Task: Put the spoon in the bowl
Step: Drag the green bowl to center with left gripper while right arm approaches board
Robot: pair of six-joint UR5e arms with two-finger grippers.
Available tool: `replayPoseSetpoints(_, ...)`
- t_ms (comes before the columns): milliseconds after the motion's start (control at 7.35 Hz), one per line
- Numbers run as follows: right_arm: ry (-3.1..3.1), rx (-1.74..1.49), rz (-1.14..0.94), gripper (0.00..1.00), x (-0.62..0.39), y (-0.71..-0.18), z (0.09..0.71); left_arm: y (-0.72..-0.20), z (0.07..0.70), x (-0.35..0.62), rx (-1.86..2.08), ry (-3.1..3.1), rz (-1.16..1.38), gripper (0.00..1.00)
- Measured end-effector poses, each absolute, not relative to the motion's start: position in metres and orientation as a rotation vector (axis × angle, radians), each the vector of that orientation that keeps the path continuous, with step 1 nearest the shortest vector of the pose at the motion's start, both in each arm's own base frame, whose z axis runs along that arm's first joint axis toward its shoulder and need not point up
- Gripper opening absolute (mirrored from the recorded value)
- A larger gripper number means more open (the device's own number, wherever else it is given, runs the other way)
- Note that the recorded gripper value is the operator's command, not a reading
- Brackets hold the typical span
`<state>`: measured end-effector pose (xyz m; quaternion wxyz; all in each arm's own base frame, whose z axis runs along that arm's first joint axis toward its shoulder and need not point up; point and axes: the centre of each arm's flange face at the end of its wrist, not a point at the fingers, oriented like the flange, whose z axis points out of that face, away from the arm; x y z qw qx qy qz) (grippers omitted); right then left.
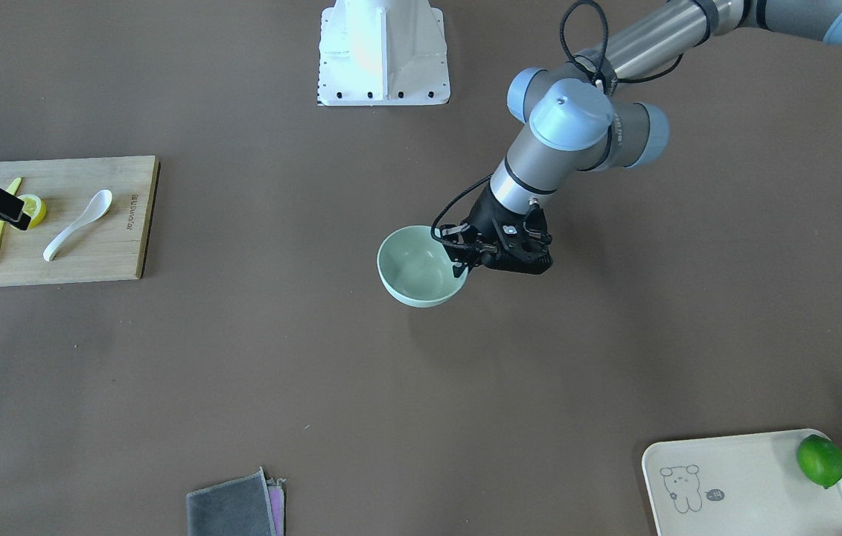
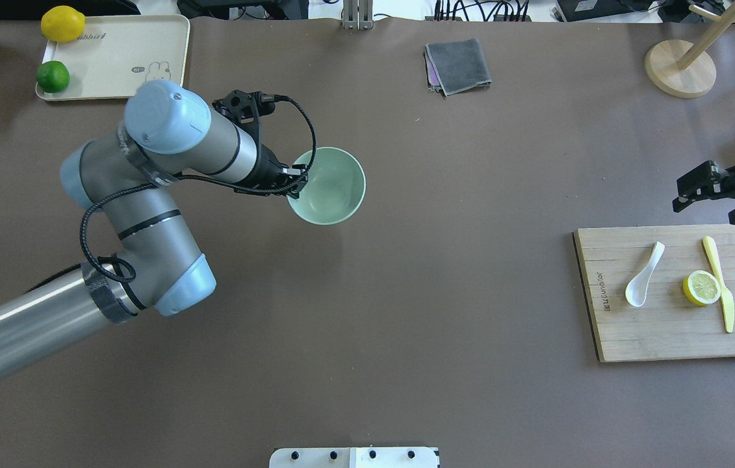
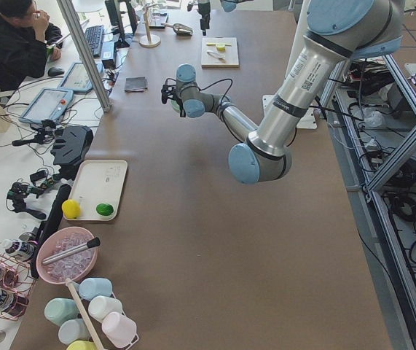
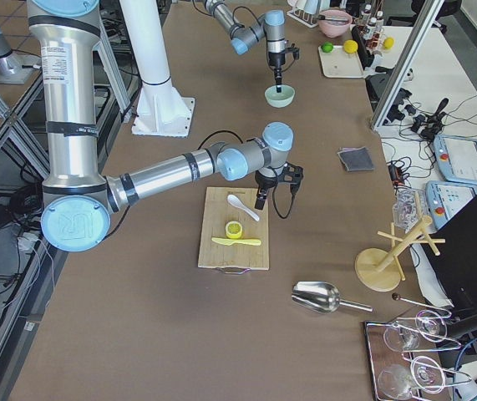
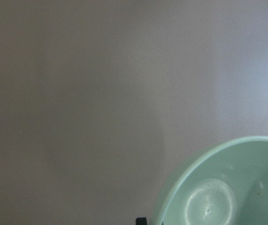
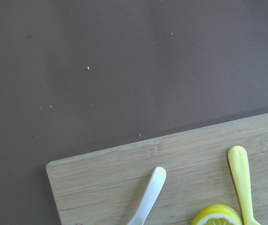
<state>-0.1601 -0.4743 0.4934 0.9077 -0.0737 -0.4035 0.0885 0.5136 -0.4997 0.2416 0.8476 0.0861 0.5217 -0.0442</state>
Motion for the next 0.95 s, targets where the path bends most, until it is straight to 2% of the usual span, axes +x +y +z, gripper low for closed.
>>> replayPoseSetpoints(272, -0.833, -0.169, 0.221, 1.00, -0.166, -0.476, 0.488, -0.465, 0.232, 0.555, 0.198, 1.080, -0.100, 0.00)
replayPoseSetpoints(408, -0.831, -0.175, 0.224, 1.00, -0.170, -0.475, 0.487, -0.455, 0.233, 0.565, 0.206, 1.072, -0.100, 0.61)
replayPoseSetpoints(544, -0.826, -0.178, 0.224, 1.00, -0.174, -0.474, 0.487, -0.450, 0.234, 0.569, 0.211, 1.067, -0.100, 0.76)
replayPoseSetpoints(680, -0.818, -0.179, 0.223, 1.00, -0.179, -0.472, 0.487, -0.449, 0.235, 0.570, 0.214, 1.065, -0.100, 0.98)
replayPoseSetpoints(953, -0.800, -0.177, 0.221, 1.00, -0.188, -0.470, 0.488, -0.448, 0.233, 0.564, 0.226, 1.074, -0.101, 0.98)
